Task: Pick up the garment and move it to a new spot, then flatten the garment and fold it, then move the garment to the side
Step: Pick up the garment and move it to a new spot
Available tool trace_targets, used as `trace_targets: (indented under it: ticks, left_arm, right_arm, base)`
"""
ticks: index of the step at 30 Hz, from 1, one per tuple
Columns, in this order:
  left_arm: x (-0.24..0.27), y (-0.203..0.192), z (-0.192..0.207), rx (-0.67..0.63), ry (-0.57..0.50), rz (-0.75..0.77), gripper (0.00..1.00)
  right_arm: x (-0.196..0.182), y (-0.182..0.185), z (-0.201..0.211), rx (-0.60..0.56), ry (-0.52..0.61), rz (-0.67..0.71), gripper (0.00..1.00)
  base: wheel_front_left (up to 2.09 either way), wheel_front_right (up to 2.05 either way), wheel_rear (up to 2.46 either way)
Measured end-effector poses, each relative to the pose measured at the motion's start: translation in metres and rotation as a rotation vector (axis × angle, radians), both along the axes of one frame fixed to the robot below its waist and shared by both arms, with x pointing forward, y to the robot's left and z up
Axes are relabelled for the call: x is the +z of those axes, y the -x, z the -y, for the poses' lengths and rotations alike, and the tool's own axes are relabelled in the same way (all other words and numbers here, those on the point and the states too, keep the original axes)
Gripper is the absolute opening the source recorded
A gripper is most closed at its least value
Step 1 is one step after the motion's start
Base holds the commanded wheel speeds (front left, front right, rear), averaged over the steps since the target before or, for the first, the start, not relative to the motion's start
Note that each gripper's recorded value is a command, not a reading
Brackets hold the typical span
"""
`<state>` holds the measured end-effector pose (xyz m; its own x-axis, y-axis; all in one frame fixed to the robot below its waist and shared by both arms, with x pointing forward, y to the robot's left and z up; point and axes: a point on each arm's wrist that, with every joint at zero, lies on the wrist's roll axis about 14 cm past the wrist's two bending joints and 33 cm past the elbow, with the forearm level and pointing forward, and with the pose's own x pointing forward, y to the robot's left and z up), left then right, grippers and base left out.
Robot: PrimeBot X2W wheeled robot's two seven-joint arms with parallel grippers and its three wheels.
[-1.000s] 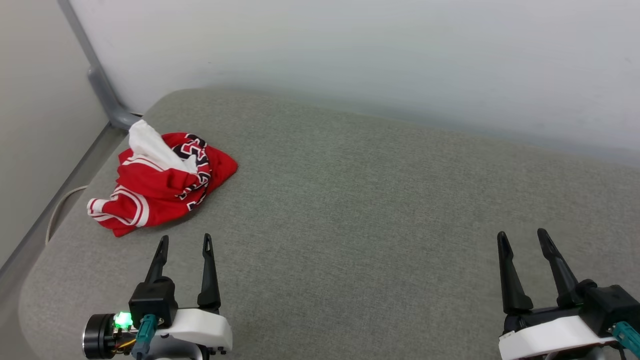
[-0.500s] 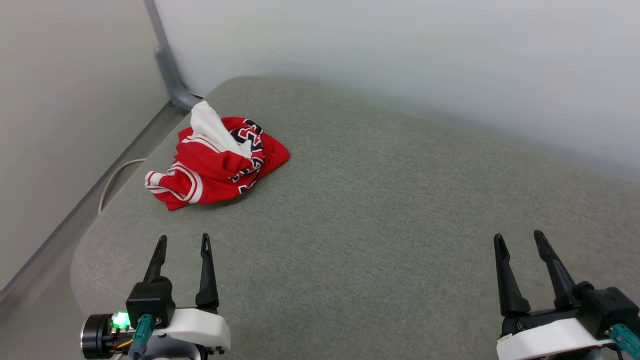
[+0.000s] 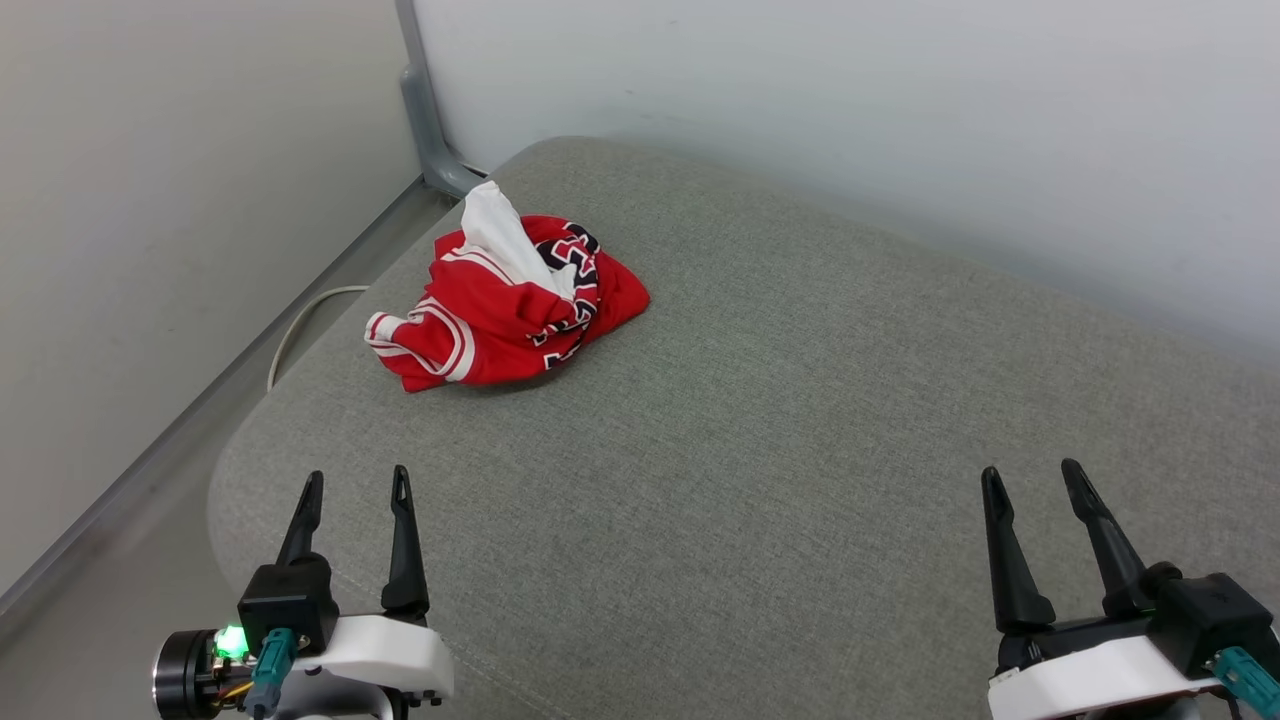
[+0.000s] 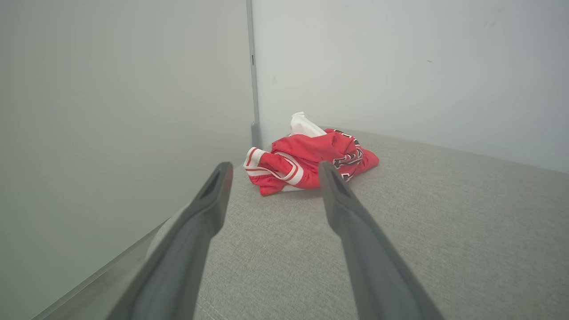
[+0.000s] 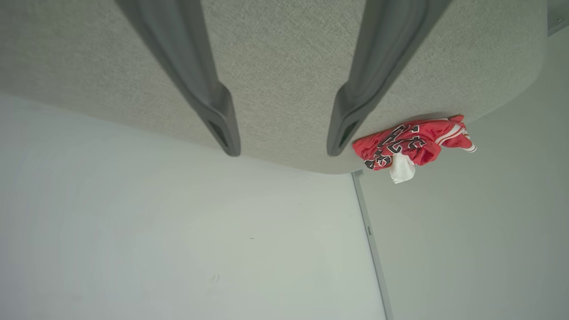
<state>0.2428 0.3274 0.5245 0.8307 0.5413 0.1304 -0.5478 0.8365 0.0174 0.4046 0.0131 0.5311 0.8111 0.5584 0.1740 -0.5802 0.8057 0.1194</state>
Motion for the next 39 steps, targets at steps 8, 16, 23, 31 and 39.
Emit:
trace_targets:
  ticks: [8,16,23,31,39]
  left_arm:
    - [0.000,0.001,-0.002,0.012,0.001,-0.001,1.00]
    - [0.018,-0.017,-0.016,-0.006,-0.038,0.029,1.00]
    - [0.062,-0.064,-0.044,-0.049,-0.138,0.082,1.00]
    - [0.080,-0.140,-0.058,-0.142,-0.180,0.066,1.00]
    - [0.048,-0.217,-0.058,-0.246,-0.087,-0.120,1.00]
  right_arm:
    - [-0.002,0.000,-0.004,0.011,0.000,-0.005,1.00]
    - [-0.003,-0.004,0.001,-0.003,0.007,0.001,1.00]
    - [-0.006,-0.020,0.012,-0.047,0.019,0.018,1.00]
    - [-0.017,-0.045,0.031,-0.111,0.038,0.027,1.00]
    - [-0.036,-0.064,0.047,-0.161,0.049,0.006,1.00]
  base:
    - [0.00,0.00,0.00]
    - [0.00,0.00,0.00]
    - [0.00,0.00,0.00]
    - [0.00,0.00,0.00]
    - [0.00,0.00,0.00]
